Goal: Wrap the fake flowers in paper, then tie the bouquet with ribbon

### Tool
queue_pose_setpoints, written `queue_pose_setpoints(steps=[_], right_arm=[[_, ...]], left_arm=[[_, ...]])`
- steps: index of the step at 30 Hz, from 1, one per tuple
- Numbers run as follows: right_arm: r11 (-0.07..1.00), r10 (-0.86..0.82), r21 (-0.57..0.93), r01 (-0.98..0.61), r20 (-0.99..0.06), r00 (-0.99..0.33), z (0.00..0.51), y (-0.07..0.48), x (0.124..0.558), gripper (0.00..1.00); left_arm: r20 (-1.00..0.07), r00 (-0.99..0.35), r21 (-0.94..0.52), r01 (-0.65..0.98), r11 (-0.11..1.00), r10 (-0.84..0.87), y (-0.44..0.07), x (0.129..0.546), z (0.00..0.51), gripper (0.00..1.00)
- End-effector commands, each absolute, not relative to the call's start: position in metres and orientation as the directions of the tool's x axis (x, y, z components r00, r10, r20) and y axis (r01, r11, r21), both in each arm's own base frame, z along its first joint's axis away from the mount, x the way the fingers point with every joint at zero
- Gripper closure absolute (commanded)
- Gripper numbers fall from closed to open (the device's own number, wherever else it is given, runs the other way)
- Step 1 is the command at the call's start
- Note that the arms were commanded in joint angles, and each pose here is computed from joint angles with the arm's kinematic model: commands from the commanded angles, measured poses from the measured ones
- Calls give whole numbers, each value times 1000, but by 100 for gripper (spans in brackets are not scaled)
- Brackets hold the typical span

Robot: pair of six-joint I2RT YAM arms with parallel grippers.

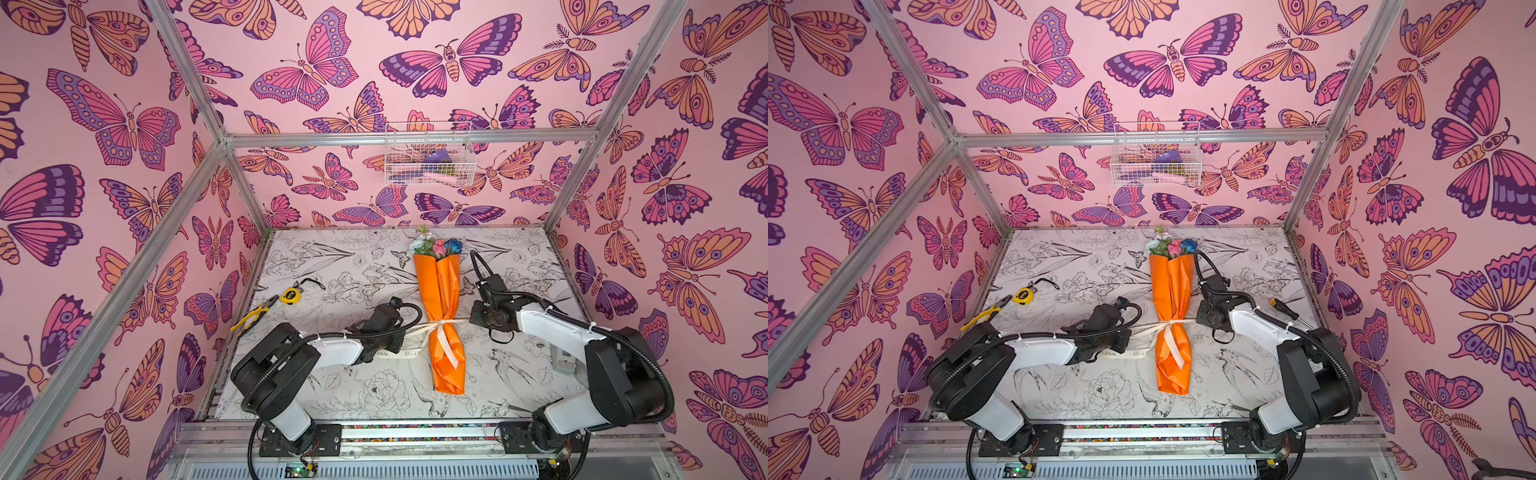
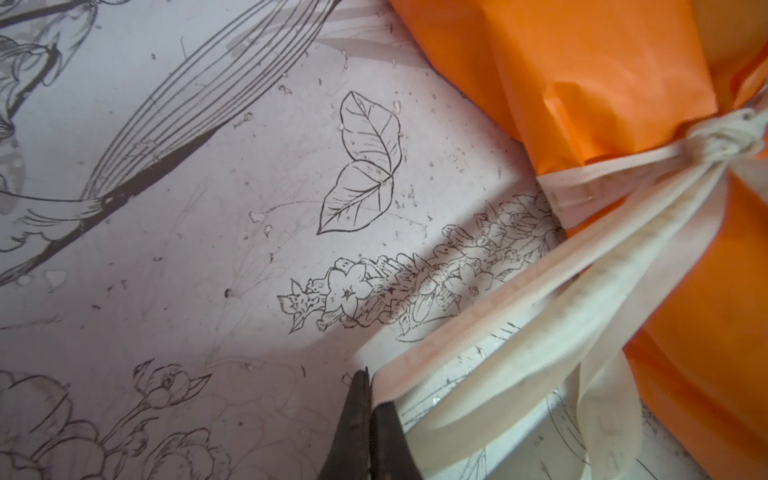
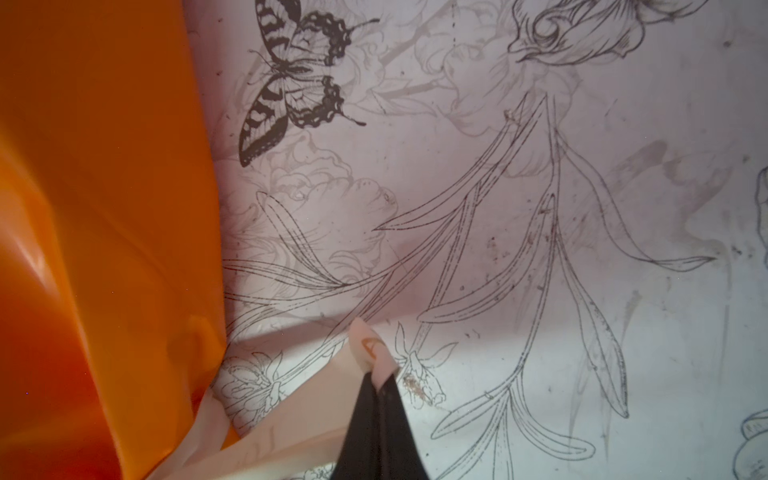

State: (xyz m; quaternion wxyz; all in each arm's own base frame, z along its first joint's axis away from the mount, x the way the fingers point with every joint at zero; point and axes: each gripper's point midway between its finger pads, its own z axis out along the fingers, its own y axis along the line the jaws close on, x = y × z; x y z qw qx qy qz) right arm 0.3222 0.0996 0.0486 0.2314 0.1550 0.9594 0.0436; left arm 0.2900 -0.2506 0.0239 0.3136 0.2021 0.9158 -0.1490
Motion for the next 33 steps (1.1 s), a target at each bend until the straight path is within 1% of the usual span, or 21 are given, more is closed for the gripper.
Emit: queue_pose_setpoints(steps=[1,5,8,10,14,15,17,19,21,24,27,31,33], right_arm=[[942,318,43,334,-438,-841,37,70,318,100],[945,318,69,320,-429,-846,36,74,318,100],[948,316,174,265,-444,-839,45,93,325,100],[945,305,260,201,-467,-830,58,110,330,100],[926,307,352,134,-500,-810,83,128,333,100],[921,309,371,120,-505,-806,89,131,332,95],[910,317,400,105,-510,-800,97,135,331,82],[904,319,416,96,-509,-800,102,137,329,67],[902,324,422,98,-507,-798,105,136,328,58],[903,328,417,107,-505,-798,108,134,324,50],[906,331,408,115,-512,-792,115,130,321,47],[914,331,385,126,-529,-782,128,121,314,45],[921,327,368,129,-546,-771,139,114,308,43]], left_arm=[[-528,-796,-34,370,928,298,-210,280,-7,100],[-524,-799,-38,368,929,295,-209,282,-7,100],[-545,-773,-67,427,902,326,-226,285,3,100],[-574,-740,-70,472,879,352,-238,288,14,100],[-628,-677,-74,542,837,383,-260,293,38,100],[-639,-664,-79,560,825,389,-264,294,44,100],[-657,-645,-86,579,810,391,-271,295,52,100],[-669,-632,-94,593,800,391,-276,296,59,98],[-678,-627,-100,596,797,384,-277,295,64,90],[-697,-615,-95,589,803,369,-274,295,74,71],[-719,-602,-87,574,814,347,-268,295,87,57],[-745,-583,-55,537,842,323,-253,295,105,43],[-762,-565,-25,515,857,317,-244,296,118,32]])
